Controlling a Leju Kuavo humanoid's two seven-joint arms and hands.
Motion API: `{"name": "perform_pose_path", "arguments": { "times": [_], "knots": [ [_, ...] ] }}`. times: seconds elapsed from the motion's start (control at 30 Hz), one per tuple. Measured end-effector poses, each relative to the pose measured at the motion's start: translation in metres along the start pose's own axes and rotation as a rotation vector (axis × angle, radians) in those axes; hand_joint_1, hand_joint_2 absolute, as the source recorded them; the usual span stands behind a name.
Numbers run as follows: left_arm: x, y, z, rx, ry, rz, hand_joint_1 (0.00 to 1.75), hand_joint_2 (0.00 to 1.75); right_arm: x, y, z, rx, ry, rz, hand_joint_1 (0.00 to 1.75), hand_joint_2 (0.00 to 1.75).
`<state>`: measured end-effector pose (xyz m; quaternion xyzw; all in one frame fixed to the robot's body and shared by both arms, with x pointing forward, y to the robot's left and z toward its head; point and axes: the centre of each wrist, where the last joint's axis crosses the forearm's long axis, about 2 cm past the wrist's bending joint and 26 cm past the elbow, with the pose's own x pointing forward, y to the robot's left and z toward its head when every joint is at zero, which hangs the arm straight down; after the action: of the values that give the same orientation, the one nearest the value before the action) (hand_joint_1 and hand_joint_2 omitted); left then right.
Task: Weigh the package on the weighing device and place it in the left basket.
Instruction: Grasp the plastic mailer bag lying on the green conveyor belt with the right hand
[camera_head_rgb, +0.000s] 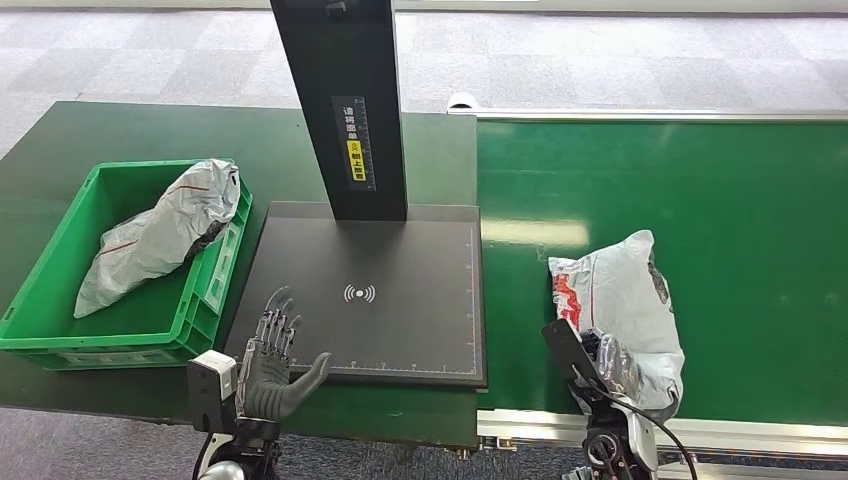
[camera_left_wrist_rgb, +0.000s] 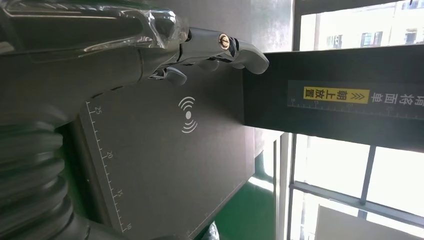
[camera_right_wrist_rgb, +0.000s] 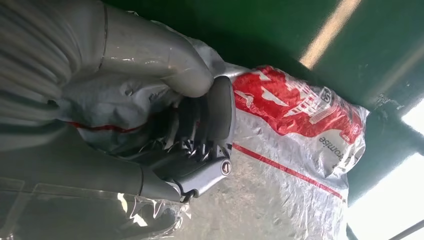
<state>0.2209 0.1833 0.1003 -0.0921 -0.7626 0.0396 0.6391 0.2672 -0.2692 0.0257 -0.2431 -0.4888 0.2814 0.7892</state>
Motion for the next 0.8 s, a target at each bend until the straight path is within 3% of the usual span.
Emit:
{"name": "perform_pose_path", "arguments": {
  "times": [0.3, 0.4, 0.47, 0.53, 0.63, 0.8],
  "knots": [
    [-0.002, 0.000, 0.002, -0.001, 0.031, -0.003, 0.00, 1.75, 0.005, 0.003, 0.003, -0.031, -0.051, -0.089, 1.75, 1.75],
    [-0.008, 0.002, 0.010, 0.006, 0.017, -0.003, 0.00, 1.75, 0.005, -0.002, 0.010, -0.156, -0.206, -0.177, 1.75, 1.75],
    [-0.009, 0.003, 0.012, 0.008, -0.023, -0.007, 0.00, 1.75, 0.021, -0.022, 0.013, -0.300, -0.380, -0.213, 1.75, 1.75],
    [-0.007, 0.003, 0.011, 0.007, -0.031, -0.009, 0.00, 1.75, 0.046, -0.051, 0.014, -0.386, -0.472, -0.230, 1.75, 1.75],
    [-0.004, 0.004, 0.010, 0.010, -0.028, -0.013, 0.00, 1.75, 0.073, -0.083, 0.021, -0.442, -0.500, -0.251, 1.75, 1.75],
    [-0.002, 0.004, 0.008, 0.014, -0.032, -0.015, 0.00, 1.75, 0.088, -0.101, 0.032, -0.506, -0.583, -0.261, 1.75, 1.75]
  ]
}}
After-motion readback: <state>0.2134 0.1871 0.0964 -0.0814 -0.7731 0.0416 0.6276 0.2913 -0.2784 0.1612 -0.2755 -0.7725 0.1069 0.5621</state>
